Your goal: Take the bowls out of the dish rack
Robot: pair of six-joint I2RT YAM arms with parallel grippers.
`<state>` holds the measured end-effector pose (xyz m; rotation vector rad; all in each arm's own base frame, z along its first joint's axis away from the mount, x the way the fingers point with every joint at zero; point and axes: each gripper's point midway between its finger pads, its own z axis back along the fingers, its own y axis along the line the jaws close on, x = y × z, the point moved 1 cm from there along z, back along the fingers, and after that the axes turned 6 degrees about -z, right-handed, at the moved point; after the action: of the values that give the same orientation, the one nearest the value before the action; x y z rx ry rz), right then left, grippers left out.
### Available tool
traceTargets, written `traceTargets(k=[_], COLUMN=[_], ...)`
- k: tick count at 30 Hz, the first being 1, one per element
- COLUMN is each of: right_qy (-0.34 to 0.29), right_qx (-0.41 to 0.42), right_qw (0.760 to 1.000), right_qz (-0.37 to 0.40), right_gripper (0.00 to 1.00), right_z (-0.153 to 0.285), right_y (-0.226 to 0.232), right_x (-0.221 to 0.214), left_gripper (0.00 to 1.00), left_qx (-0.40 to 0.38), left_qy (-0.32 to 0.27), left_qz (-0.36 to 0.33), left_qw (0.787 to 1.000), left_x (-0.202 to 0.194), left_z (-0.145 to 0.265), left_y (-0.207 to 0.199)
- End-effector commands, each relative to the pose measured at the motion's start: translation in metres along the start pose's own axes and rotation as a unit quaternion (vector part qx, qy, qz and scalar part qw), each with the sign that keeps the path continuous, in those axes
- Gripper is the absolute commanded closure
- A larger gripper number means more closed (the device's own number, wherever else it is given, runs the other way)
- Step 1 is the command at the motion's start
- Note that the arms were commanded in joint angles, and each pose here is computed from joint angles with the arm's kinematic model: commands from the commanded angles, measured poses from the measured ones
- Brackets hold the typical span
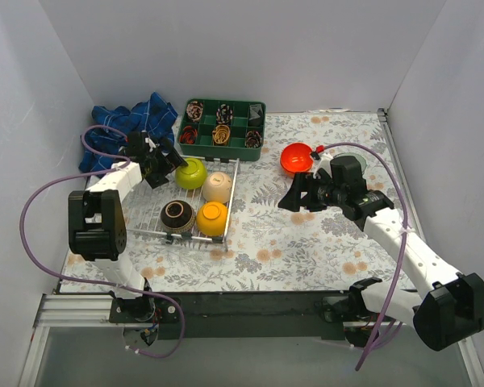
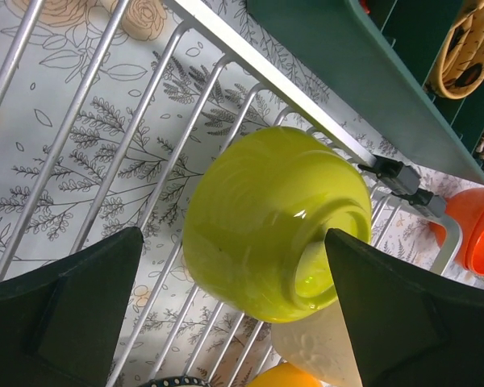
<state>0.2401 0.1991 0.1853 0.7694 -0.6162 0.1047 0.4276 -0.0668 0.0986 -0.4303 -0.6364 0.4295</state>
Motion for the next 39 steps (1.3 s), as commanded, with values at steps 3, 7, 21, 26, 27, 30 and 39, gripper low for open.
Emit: traceTargets(k=[3,7,21,26,27,30,39], right_qy=[-0.007,-0.006,-0.003,0.001,0.000,0.000,-0.001], right_qx=[0.018,0.017,0.019,0.019,0.019,0.018,0.023], right_qw=[1.000,1.000,1.000,1.000,1.000,1.000,1.000], right_qz=[0.015,0.014,0.011,0.007,0.007,0.008,0.013], right_gripper=[0.13,0.13,0.13,0.14,0.14,0.14,0.14], right_z=[-0.002,-0.004,-0.009,-0.010,-0.010,-0.010,-0.009], right_y=[0.008,0.007,0.009,0.008,0.008,0.008,0.009], right_x=[0.008,0.008,0.015,0.012,0.012,0.012,0.013], left_gripper=[0.02,0.02,0.02,0.02,0.03,0.11,0.37], left_qx=[-0.037,-0.048,-0.050,-0.064,-0.066,-0.071,-0.051], left_qy=[-0.002,0.002,0.023,0.038,0.039,0.032,-0.027], left_qz=[0.011,0.015,0.032,0.042,0.045,0.045,0.016], left_qw=[0.999,0.999,0.998,0.996,0.996,0.996,0.998], left_x=[0.012,0.013,0.002,-0.004,-0.004,0.000,0.026], left_z=[-0.003,-0.005,-0.014,-0.018,-0.017,-0.011,0.014], left_y=[-0.005,-0.010,-0.006,-0.008,-0.009,-0.014,-0.019])
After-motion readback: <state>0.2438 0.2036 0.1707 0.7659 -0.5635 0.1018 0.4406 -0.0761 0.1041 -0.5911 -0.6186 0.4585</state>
